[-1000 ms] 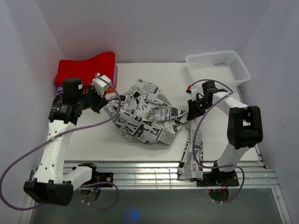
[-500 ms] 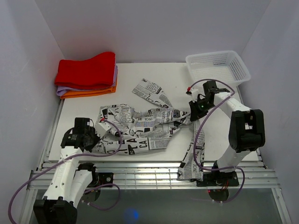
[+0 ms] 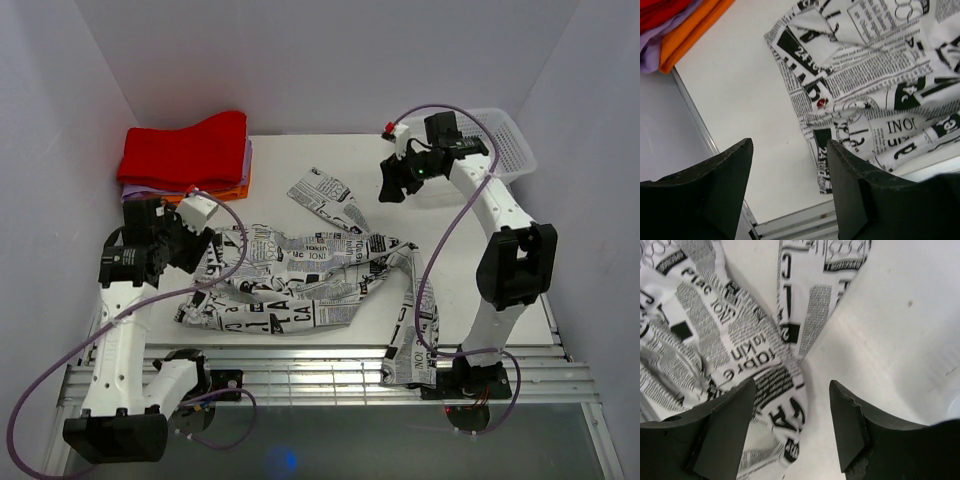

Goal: Fold and stack the trousers
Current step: Flatten the trousers out

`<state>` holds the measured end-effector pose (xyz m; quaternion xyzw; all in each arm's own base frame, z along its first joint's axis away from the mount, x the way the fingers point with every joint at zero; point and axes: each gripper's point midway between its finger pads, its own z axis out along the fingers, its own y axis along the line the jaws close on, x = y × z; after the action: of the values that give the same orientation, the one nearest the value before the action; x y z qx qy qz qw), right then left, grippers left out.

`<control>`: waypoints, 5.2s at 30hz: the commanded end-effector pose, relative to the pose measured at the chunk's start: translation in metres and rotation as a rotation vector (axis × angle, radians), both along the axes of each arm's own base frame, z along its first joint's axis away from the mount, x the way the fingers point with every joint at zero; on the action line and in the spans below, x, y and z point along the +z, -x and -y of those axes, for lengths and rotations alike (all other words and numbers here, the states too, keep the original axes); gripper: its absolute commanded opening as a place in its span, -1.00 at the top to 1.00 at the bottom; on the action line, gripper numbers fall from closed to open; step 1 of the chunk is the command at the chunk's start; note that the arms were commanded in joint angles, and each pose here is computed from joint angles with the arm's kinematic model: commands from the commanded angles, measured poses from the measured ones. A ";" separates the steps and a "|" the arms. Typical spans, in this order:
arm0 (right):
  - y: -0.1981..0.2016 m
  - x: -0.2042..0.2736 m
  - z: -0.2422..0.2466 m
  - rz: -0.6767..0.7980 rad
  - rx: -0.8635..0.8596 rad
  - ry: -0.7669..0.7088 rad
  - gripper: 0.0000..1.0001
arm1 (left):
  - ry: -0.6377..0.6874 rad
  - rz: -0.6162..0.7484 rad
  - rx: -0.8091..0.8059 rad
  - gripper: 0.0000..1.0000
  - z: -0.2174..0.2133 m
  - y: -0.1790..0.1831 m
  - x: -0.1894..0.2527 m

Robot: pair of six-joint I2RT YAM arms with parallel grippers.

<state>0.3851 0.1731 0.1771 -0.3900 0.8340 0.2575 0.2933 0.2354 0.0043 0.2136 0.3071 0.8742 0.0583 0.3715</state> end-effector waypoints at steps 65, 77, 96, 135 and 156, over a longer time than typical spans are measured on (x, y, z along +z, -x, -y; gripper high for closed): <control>0.148 -0.084 0.207 -0.229 -0.335 0.388 -0.56 | 0.132 -0.455 0.423 1.00 -0.065 -0.125 -0.205; 0.040 -0.065 0.165 -0.082 -0.380 0.146 0.06 | 0.154 -0.458 0.437 1.00 -0.071 -0.130 -0.205; -0.161 -0.041 0.152 0.196 -0.602 0.101 -0.60 | 0.168 -0.467 0.456 1.00 -0.071 -0.117 -0.204; 0.339 -0.098 -0.025 -0.017 1.113 0.333 -0.62 | 0.242 -0.485 0.445 0.98 -0.056 -0.109 -0.195; 0.358 -0.184 -0.003 0.171 1.281 0.594 -0.06 | 0.220 -0.512 0.453 0.98 -0.059 -0.107 -0.207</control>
<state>0.0104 0.1852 0.0147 -0.8833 0.4398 0.1617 0.0115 0.3664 0.0617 0.0207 0.0750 0.9772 -0.0355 0.1953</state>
